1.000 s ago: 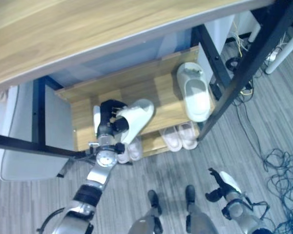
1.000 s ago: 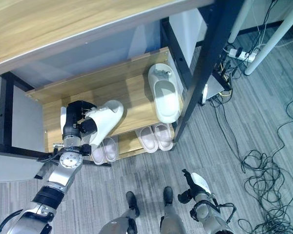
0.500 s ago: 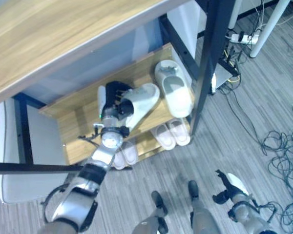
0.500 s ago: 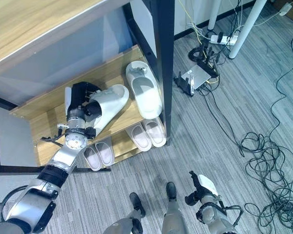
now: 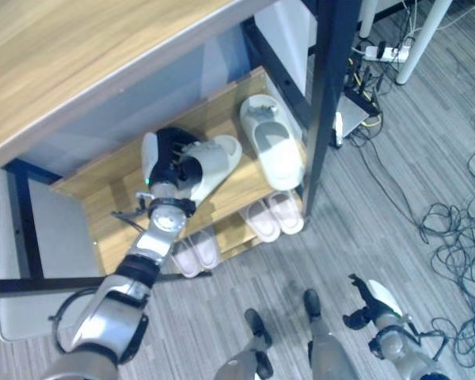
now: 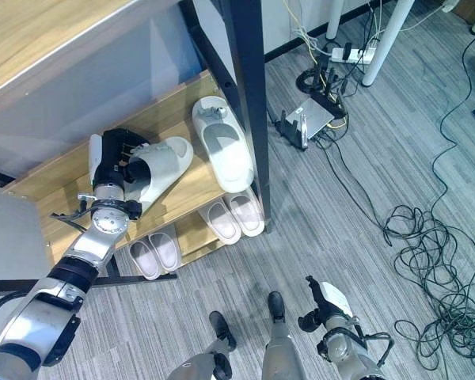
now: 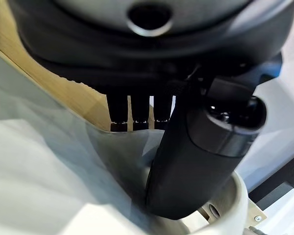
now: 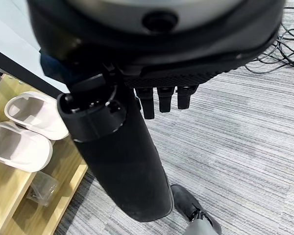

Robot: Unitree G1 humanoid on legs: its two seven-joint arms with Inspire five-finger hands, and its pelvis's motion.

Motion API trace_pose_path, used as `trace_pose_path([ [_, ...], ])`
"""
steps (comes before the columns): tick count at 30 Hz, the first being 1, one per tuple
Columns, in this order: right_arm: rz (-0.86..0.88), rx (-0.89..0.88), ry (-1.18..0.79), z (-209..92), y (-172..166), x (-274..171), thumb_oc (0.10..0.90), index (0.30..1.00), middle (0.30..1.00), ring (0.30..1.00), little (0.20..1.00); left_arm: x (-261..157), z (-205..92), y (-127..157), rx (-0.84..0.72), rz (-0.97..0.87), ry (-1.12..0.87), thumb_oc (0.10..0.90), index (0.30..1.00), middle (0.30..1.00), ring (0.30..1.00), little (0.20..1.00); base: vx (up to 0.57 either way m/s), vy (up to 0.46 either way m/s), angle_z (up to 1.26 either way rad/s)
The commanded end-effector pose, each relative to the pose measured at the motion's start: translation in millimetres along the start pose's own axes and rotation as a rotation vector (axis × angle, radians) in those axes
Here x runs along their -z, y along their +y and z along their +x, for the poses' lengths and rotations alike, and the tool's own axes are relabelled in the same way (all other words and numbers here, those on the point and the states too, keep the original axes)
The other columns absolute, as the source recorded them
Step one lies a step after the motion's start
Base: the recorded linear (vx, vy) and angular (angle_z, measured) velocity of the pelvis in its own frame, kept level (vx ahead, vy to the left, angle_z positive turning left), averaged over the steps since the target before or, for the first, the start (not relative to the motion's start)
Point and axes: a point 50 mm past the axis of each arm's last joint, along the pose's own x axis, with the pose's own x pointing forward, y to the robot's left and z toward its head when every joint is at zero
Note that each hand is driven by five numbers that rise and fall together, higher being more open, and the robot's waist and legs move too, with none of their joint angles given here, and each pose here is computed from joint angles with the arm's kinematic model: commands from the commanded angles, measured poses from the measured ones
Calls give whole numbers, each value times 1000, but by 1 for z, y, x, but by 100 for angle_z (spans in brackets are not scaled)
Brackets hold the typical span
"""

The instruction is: Arrange the slippers neatly on the shoe rack.

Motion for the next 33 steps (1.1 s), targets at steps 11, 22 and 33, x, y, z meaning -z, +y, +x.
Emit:
trace_pose_path([
  [11,20,32,-65,-8,-4,-1,800,900,900,900,900,-75,48,33,-226,-117,-174,800,900,900,900,900,0,0,0],
  [22,36,33,-56,-7,-3,-1,800,900,900,900,900,-86,40,19,-178,-127,-235,800,900,900,900,900,-3,-1,0],
  [33,39,20,-63,-6,2,-4,800,900,900,900,900,-81,26,6,-114,-84,-276,800,900,900,900,900,-12,-7,4],
])
